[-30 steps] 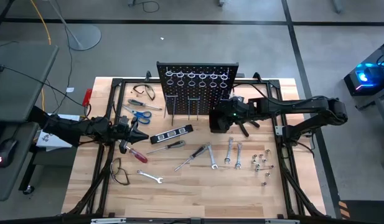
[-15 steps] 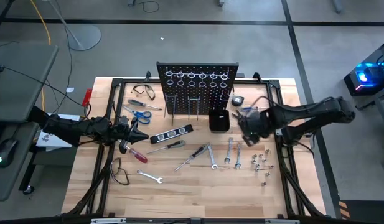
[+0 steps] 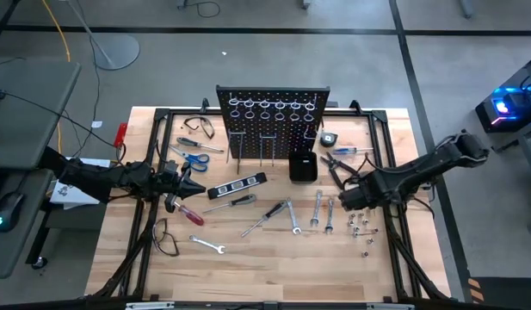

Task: Hang tools onto peg board
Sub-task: Put the silver socket in the black bin on the pegboard

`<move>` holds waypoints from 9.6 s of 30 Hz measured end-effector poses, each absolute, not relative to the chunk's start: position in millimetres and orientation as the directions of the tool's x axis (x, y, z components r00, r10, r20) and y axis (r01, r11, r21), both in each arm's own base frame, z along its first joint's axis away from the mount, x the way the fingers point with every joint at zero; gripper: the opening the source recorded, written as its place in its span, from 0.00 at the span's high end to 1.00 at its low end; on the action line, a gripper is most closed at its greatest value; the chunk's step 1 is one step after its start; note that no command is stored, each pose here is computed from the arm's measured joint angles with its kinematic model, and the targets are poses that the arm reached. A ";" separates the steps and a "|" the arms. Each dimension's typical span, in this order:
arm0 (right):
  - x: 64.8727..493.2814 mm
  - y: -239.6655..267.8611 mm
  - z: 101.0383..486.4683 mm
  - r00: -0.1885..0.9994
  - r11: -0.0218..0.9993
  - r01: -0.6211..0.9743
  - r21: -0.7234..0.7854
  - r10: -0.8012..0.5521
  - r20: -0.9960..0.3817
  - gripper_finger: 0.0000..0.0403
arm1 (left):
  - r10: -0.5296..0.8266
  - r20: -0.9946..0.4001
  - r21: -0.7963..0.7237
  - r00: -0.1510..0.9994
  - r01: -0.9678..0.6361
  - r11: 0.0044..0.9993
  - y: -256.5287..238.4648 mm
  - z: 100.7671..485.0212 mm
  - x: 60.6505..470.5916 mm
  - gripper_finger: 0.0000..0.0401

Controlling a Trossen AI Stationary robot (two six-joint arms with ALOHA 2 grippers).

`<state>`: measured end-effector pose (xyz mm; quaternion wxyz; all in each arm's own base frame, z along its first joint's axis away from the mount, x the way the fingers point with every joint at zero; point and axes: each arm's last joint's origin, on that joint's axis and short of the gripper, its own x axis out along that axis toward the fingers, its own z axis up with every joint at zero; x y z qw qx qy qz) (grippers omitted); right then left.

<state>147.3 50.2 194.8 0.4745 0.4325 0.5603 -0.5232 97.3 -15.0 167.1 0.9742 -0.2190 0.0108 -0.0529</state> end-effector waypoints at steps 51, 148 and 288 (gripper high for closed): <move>129.6 60.0 119.0 -0.380 -0.367 0.881 -0.301 -0.168 -0.909 0.62 | -0.108 -0.009 -0.427 0.994 0.093 0.899 -15.1 166.3 97.9 1.00; 182.8 74.3 167.3 -0.131 0.340 0.933 -0.116 0.021 -0.991 0.57 | -0.107 -0.009 -0.427 0.994 0.093 0.899 -15.1 166.4 97.9 1.00; 192.9 98.1 185.0 -0.012 0.534 0.845 -0.027 -0.032 -0.999 0.90 | -0.107 -0.009 -0.427 0.994 0.093 0.899 -15.1 166.4 97.9 1.00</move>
